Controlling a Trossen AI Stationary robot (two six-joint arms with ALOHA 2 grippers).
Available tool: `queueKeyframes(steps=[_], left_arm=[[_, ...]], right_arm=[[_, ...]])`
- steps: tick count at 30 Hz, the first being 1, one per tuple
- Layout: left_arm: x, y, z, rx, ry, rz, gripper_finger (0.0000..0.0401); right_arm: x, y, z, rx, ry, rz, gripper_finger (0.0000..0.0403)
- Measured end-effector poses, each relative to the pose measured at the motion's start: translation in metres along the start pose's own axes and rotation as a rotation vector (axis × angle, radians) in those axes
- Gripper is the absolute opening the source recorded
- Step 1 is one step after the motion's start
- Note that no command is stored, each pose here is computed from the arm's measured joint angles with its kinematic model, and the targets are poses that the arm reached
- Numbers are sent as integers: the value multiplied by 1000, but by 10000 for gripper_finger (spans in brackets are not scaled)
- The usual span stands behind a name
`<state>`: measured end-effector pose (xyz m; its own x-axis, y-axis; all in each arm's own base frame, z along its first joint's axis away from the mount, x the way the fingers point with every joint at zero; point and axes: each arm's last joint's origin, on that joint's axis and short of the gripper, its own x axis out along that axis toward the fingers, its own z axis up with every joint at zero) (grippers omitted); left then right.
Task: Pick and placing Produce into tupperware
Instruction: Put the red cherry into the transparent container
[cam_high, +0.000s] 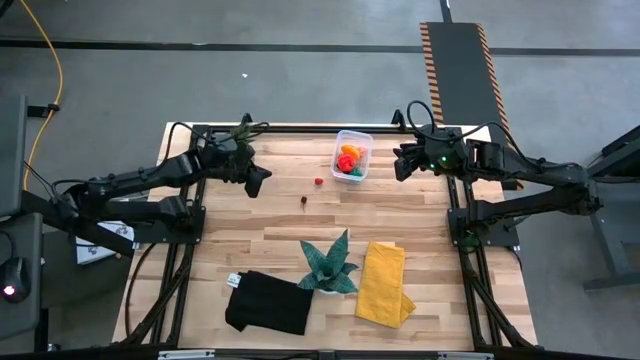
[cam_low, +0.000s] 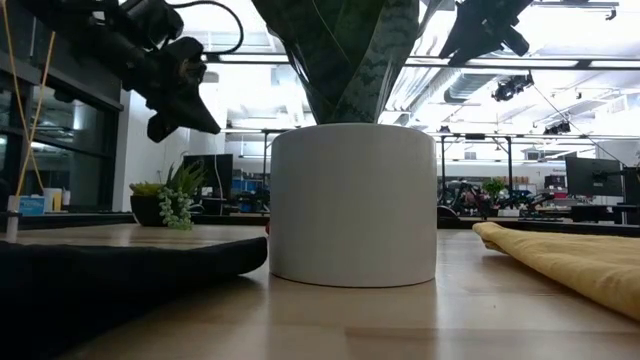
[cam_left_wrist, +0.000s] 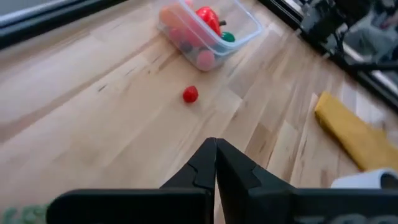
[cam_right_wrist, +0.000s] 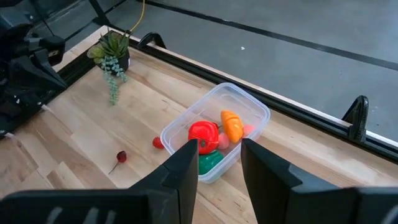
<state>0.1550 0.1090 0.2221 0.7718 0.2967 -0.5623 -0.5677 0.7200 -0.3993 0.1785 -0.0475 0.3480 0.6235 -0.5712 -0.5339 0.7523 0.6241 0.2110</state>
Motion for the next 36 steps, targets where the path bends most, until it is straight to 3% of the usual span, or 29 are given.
queueKeyframes(steps=[7, 12, 16, 19, 23, 29, 36], left_arm=[[0, 0, 2, 121, -30, 25, 3], [4, 3, 1, 309, -13, 85, 1], [10, 3, -1, 500, 33, 9, 7], [14, 2, -4, 577, 61, -74, 20], [22, 3, -3, 547, 106, -91, 56], [32, 0, 17, 539, 188, -57, 118], [52, -3, 42, 523, 382, -27, 142]], right_arm=[[0, 0, 0, -2, 0, 1, 113], [0, 0, 0, -10, 0, 2, 113], [0, 0, 0, -12, -1, -1, 113], [0, 0, 0, -12, -2, -2, 113], [0, 0, 0, -21, -2, -3, 113], [0, 0, 0, -38, -10, -17, 113], [0, -1, 0, -47, -14, -23, 113]])
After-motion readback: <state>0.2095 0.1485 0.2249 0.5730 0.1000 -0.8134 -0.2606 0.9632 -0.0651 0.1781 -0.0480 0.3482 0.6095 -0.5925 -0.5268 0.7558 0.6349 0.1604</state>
